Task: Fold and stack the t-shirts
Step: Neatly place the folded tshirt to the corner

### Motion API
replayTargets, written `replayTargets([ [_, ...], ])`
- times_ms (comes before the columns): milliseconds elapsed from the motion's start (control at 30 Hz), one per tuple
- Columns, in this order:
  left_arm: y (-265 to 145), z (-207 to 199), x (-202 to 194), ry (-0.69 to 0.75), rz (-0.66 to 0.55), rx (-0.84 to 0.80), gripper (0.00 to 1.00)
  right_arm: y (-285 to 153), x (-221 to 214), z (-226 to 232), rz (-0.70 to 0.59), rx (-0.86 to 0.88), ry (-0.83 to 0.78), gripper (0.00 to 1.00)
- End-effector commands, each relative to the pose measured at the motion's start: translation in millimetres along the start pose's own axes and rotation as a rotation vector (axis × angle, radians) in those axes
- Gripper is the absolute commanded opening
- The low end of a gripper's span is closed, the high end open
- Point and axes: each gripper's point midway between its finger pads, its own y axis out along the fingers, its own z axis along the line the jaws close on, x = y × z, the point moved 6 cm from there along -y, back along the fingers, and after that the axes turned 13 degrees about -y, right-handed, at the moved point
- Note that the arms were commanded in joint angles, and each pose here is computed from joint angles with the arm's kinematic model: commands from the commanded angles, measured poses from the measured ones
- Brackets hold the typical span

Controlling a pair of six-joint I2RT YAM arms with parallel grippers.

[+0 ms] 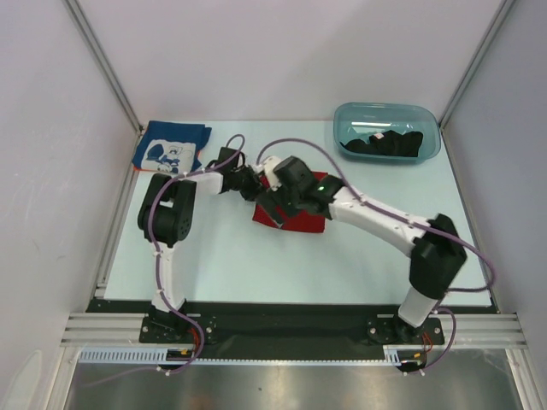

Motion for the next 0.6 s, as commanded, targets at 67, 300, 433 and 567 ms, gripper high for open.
replayTargets([
  [67,-29,-31,17,0.35,-0.115,0.063,0.0,-100,-26,-10,0.038,0.022,0.252,1.0],
  [300,-65,-57,38,0.554,-0.257,0.203,0.0,-150,-71,18,-0.012,0.093,0.37,1.0],
  [433,-84,-80,62,0.649,-0.38,0.299,0.0,-150,-88,23,-0.009,0.086,0.384,1.0],
  [567,-111,-97,78,0.705,-0.509,0.414,0.0,-146,-100,24,0.008,0.085,0.386,1.0],
])
